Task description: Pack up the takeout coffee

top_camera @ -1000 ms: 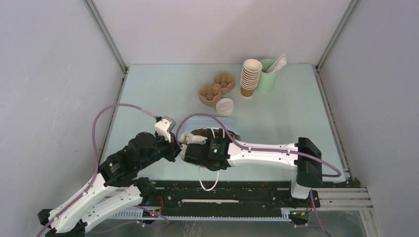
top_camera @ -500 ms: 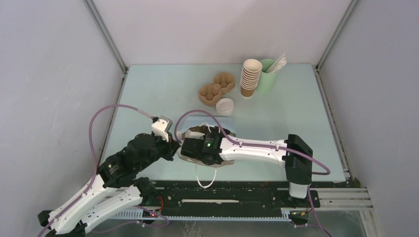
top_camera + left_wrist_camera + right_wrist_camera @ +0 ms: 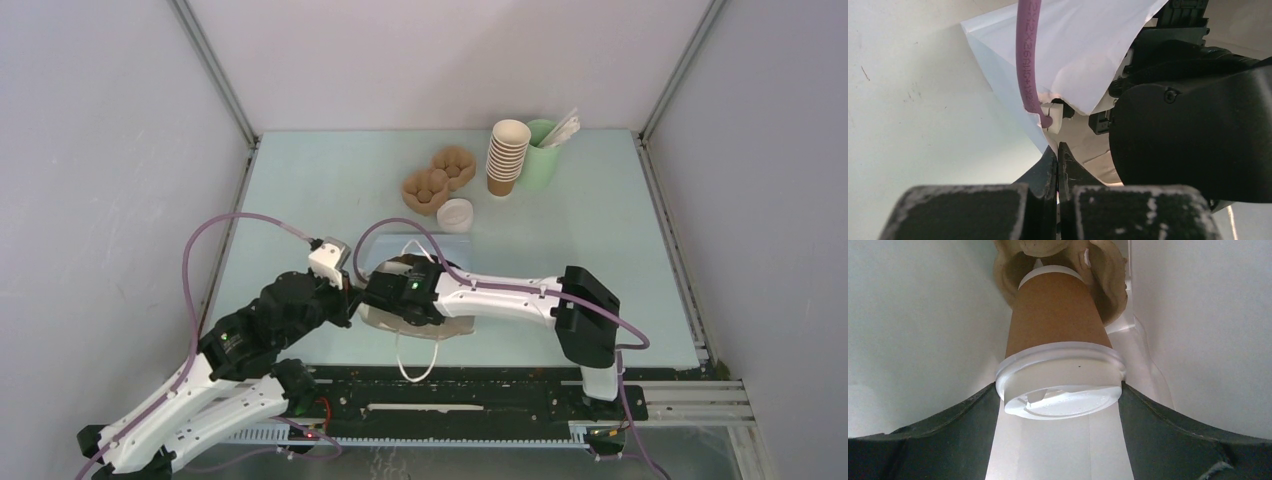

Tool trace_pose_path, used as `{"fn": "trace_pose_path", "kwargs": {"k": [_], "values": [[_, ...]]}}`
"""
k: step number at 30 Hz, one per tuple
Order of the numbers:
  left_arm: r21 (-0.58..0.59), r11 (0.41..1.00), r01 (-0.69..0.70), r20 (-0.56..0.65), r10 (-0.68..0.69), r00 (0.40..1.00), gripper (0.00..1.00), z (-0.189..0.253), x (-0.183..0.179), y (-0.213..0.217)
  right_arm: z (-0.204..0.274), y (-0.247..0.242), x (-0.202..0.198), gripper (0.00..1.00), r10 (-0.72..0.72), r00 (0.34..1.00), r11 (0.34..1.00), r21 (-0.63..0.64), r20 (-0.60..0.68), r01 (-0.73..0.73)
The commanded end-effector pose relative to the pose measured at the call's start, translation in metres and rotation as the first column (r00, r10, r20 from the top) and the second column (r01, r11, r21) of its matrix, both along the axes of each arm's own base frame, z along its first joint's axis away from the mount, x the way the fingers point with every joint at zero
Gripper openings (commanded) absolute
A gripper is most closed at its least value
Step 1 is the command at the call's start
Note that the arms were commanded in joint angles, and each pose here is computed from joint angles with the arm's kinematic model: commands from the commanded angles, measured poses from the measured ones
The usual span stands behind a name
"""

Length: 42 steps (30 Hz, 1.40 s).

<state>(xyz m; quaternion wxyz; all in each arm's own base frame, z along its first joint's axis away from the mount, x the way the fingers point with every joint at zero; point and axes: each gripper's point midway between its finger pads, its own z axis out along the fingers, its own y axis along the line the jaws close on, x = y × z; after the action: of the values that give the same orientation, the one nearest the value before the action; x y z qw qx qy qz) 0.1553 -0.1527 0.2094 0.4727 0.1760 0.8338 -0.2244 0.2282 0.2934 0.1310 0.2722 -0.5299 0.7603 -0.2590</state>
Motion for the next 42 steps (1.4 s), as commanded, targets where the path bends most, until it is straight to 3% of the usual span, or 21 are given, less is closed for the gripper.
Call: {"fn": "trace_pose_path", "kwargs": {"k": [1, 15, 23, 29, 33, 39, 42], "values": [[-0.076, 0.992, 0.100, 0.008, -0.099, 0.995, 0.00, 0.012, -0.009, -0.021, -0.004, 0.015, 0.016, 0.55, -0.030, 0.998, 0.998, 0.062, 0.048, 0.027], [-0.070, 0.993, 0.094, 0.004, -0.094, 0.996, 0.00, 0.011, -0.008, -0.022, 0.023, 0.026, 0.038, 0.54, -0.043, 0.975, 0.981, 0.193, 0.220, -0.001], [-0.066, 0.994, 0.090, -0.002, -0.091, 0.996, 0.00, 0.010, -0.007, -0.022, 0.016, 0.031, 0.042, 0.56, -0.011, 0.980, 0.984, 0.177, 0.197, -0.025], [-0.061, 0.994, 0.086, -0.008, -0.086, 0.996, 0.00, 0.008, -0.006, -0.023, 0.011, 0.045, 0.042, 0.62, 0.060, 0.988, 0.960, 0.262, 0.144, -0.096], [-0.060, 0.994, 0.087, -0.011, -0.088, 0.996, 0.00, 0.008, -0.006, -0.023, 0.010, 0.046, 0.041, 0.67, 0.100, 0.987, 0.961, 0.245, 0.123, -0.128], [-0.058, 0.995, 0.085, -0.013, -0.086, 0.996, 0.00, 0.007, -0.006, -0.023, 0.014, 0.036, 0.059, 0.56, -0.010, 0.980, 0.978, 0.206, 0.201, -0.032], [-0.055, 0.995, 0.085, -0.014, -0.086, 0.996, 0.00, 0.007, -0.006, -0.023, 0.006, 0.038, 0.062, 0.56, -0.023, 0.975, 0.981, 0.194, 0.219, -0.021]]}}
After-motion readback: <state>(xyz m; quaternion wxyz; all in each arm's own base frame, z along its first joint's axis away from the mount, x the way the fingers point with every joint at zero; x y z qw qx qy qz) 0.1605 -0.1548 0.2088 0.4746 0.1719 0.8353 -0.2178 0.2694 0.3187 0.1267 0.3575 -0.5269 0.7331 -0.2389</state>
